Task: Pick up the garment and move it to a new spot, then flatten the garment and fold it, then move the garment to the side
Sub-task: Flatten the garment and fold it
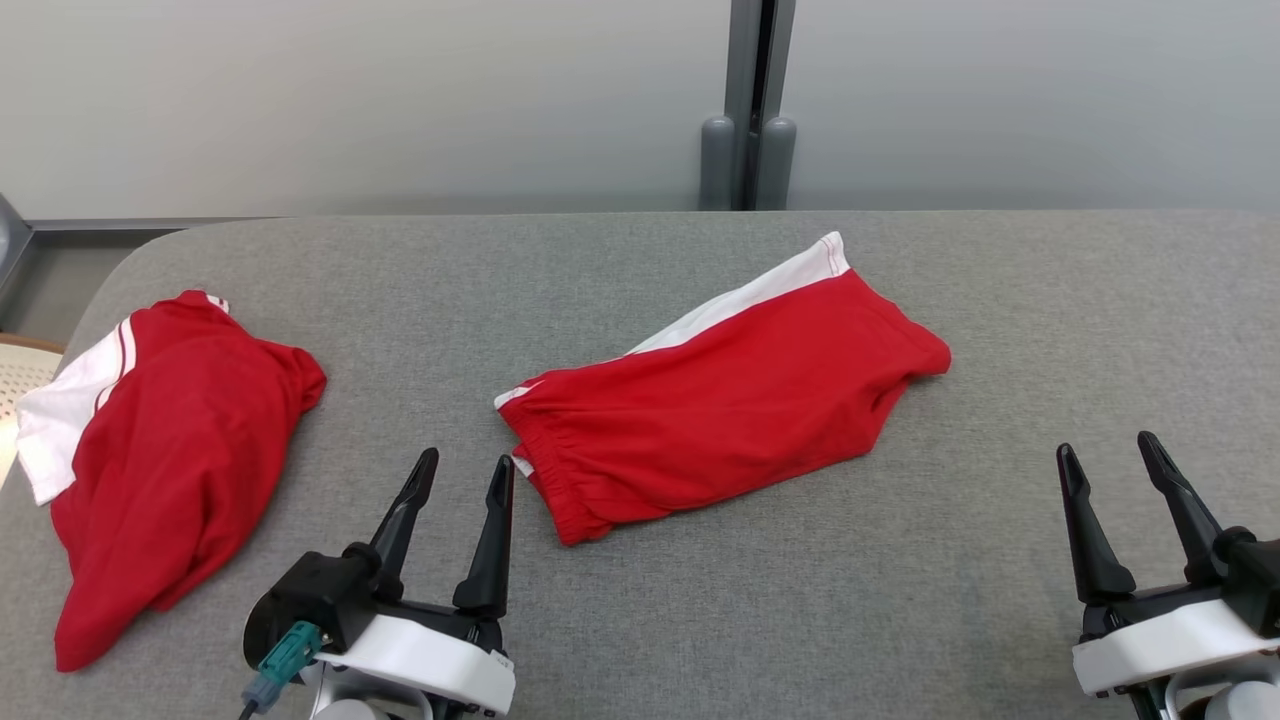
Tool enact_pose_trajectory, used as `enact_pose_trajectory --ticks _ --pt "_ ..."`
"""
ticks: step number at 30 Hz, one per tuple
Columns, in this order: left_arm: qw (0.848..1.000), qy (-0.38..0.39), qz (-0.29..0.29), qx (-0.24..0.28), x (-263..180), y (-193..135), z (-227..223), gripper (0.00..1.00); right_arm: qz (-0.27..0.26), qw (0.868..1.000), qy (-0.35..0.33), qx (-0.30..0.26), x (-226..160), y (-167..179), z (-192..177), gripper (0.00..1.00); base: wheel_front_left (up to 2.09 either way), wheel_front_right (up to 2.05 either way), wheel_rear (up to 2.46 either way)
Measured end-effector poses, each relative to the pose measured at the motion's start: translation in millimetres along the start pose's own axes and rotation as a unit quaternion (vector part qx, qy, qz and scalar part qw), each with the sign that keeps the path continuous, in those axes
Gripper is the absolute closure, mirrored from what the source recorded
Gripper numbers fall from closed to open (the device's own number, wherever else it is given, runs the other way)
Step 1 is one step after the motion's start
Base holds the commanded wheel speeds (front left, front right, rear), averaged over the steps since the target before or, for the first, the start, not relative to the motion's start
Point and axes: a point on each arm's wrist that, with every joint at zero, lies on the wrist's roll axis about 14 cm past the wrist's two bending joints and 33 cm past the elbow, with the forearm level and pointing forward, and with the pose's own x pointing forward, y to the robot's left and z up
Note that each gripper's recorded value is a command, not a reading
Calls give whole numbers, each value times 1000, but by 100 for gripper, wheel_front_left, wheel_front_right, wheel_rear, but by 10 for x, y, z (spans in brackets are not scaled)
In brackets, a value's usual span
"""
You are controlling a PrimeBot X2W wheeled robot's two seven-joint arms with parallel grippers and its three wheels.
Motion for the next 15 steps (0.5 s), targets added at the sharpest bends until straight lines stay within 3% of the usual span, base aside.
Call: enact_pose_trajectory --ticks 4,9,15 --pt "1000 -2 -1 -10 -19 -26 8 0 0 1000 9 23 33 43 -79 0 0 0 0" --pt "1000 3 14 -11 -30 45 -16 0 -25 990 70 117 160 31 -384 0 0 0 0" --pt "999 16 39 -16 -107 149 -93 0 -33 950 142 277 458 190 -635 0 0 0 0"
